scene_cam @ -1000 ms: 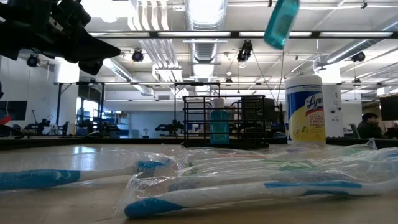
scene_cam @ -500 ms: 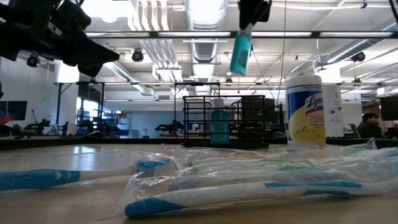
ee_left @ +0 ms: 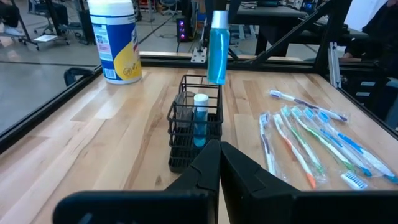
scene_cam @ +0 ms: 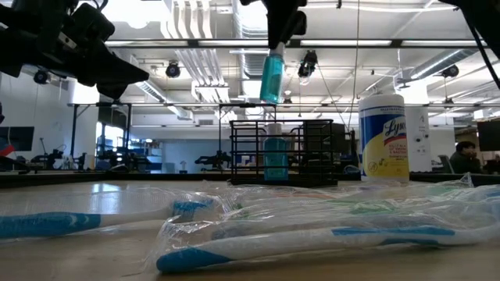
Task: Pick & Place toothbrushing station
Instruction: Put the mouthwash bottle into the wire organizer
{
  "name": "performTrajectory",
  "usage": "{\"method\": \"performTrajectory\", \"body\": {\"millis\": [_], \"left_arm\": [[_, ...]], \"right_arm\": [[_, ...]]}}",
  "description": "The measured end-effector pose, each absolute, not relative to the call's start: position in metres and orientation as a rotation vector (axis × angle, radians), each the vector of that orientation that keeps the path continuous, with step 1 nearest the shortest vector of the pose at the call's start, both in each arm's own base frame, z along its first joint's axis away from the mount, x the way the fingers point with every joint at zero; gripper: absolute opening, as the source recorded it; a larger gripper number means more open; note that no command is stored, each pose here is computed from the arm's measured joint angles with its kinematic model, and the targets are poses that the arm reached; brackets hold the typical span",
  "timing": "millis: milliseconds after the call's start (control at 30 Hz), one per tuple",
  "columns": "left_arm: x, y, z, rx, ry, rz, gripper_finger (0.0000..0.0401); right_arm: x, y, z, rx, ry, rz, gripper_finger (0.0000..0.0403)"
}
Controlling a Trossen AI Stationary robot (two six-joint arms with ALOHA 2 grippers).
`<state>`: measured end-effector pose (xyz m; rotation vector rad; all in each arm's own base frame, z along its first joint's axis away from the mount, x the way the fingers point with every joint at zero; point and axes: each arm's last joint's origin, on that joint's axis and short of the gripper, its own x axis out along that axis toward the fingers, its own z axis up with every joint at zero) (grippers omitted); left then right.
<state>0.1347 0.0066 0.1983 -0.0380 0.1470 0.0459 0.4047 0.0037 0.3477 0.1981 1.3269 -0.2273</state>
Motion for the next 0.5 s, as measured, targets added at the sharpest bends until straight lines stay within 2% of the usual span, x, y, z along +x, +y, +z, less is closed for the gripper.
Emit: {"method": "performTrajectory", "body": {"millis": [500], "left_arm": [[0.135,0.007,0.198,-0.038,0.147,0.045,0.0012]], "right_arm": [[0.408,0.004,0.322,0.187,1.423,-0.237,0.0086]]}}
